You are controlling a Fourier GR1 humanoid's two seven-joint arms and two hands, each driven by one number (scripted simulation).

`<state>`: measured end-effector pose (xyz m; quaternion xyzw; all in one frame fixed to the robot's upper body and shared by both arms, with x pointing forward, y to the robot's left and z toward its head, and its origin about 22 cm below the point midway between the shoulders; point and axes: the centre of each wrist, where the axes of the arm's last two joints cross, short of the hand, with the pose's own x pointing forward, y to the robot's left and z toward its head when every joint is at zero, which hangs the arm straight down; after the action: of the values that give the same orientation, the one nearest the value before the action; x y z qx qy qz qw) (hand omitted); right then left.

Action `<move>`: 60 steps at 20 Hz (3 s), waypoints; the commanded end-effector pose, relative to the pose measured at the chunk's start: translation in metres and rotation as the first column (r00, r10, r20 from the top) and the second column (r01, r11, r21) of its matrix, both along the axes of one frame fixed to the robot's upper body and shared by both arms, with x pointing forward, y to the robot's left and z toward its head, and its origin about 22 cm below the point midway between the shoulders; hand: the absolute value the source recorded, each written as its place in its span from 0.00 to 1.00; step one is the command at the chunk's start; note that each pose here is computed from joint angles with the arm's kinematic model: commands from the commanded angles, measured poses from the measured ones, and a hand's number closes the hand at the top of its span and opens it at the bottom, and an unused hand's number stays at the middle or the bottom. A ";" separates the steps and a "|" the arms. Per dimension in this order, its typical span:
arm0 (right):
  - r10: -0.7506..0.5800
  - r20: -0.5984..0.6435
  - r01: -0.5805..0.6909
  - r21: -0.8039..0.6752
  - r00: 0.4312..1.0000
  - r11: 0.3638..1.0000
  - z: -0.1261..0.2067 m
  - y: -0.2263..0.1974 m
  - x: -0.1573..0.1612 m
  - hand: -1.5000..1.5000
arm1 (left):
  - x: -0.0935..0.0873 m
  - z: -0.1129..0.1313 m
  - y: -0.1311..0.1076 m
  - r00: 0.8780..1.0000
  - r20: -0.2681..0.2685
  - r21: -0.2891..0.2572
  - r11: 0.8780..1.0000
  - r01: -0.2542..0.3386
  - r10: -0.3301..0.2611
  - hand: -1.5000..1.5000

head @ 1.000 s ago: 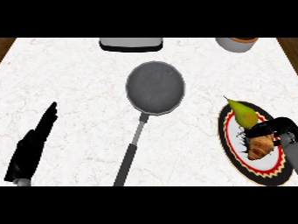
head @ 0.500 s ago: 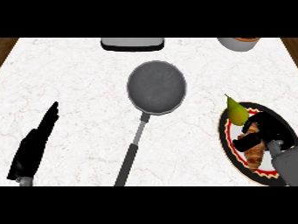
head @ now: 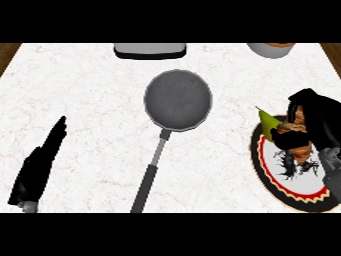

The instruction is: Pick the croissant from the plate and place it in the pan

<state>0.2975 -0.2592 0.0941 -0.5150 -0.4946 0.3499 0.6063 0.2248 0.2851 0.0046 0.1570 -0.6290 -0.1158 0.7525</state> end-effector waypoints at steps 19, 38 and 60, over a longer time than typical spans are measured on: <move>0.194 0.159 -0.233 0.280 0.968 0.931 0.010 0.151 0.109 1.00 | -0.001 0.006 -0.002 0.999 0.009 -0.001 0.999 0.047 -0.047 0.50; 0.173 -0.142 -0.034 0.670 0.975 0.742 -0.040 0.167 0.134 0.00 | 0.024 0.014 -0.028 0.992 0.055 -0.002 0.993 0.115 -0.115 0.50; -0.336 0.328 -0.099 0.830 0.883 0.550 -0.052 0.050 0.139 0.00 | 0.007 0.008 -0.009 1.000 0.005 -0.005 1.000 0.019 -0.019 0.50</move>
<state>0.4379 -0.1753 0.0432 -0.2623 -0.6743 -0.0806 0.6856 0.2287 0.2764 0.0142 0.1427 -0.6393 -0.1320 0.7440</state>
